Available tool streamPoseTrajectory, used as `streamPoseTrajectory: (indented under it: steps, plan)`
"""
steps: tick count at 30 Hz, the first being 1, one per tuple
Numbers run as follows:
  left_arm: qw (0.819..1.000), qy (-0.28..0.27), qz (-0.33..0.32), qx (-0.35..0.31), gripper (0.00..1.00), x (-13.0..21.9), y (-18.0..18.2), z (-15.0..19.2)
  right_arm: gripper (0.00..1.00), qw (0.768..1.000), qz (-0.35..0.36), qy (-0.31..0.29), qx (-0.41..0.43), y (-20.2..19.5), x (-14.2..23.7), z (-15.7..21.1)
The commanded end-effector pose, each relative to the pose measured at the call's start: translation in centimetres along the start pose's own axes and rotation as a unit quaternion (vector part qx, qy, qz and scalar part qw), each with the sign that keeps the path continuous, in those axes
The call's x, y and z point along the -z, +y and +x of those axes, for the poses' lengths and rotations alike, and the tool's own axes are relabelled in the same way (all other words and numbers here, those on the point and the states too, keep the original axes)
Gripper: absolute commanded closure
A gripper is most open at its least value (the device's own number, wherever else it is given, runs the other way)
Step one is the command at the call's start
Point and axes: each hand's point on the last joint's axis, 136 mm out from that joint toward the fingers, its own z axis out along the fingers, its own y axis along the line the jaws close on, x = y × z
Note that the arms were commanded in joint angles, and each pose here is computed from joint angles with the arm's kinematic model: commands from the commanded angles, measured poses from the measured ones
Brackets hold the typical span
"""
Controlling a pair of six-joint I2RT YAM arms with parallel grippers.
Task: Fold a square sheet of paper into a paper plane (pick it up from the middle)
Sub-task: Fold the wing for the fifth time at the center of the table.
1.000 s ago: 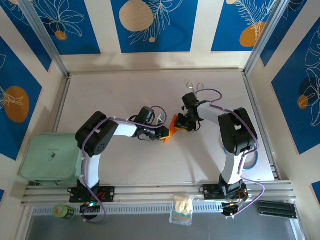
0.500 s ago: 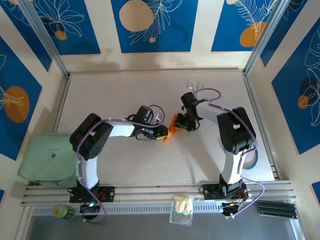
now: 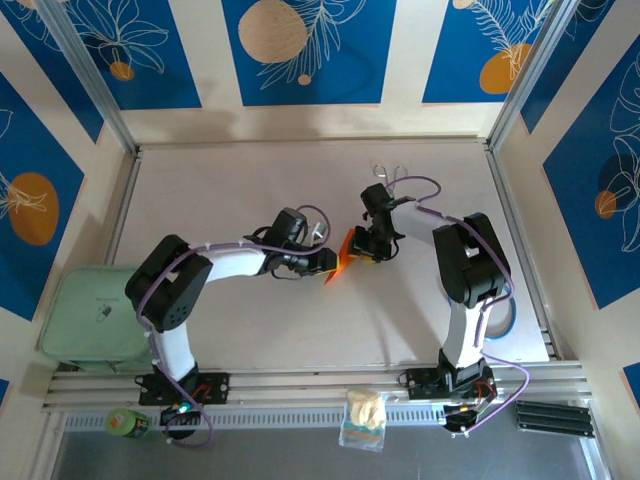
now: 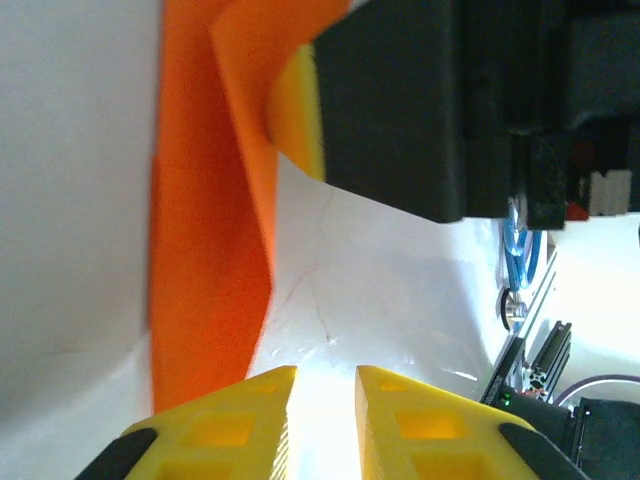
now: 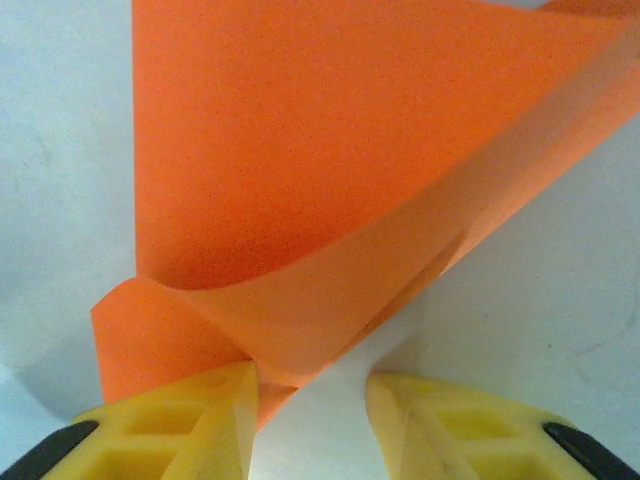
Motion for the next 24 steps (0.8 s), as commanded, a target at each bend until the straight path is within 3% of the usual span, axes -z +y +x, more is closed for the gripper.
streamPoseTrajectory:
  steps: [1,9,24]
  plan:
    - [1.0,-0.003,0.011,-0.011,0.79,-0.9,-0.9,-0.5,0.61,0.996,0.071,0.042,-0.018,-3.6,-3.9,1.9]
    - [0.999,0.002,0.023,-0.025,0.79,-1.6,-1.5,-0.4,0.6,0.995,0.077,0.051,-0.023,-3.6,-4.0,2.0]
    - [0.999,0.023,-0.029,-0.038,0.77,-3.4,0.9,-0.2,0.6,0.995,0.08,0.058,-0.026,-3.5,-4.2,2.0]
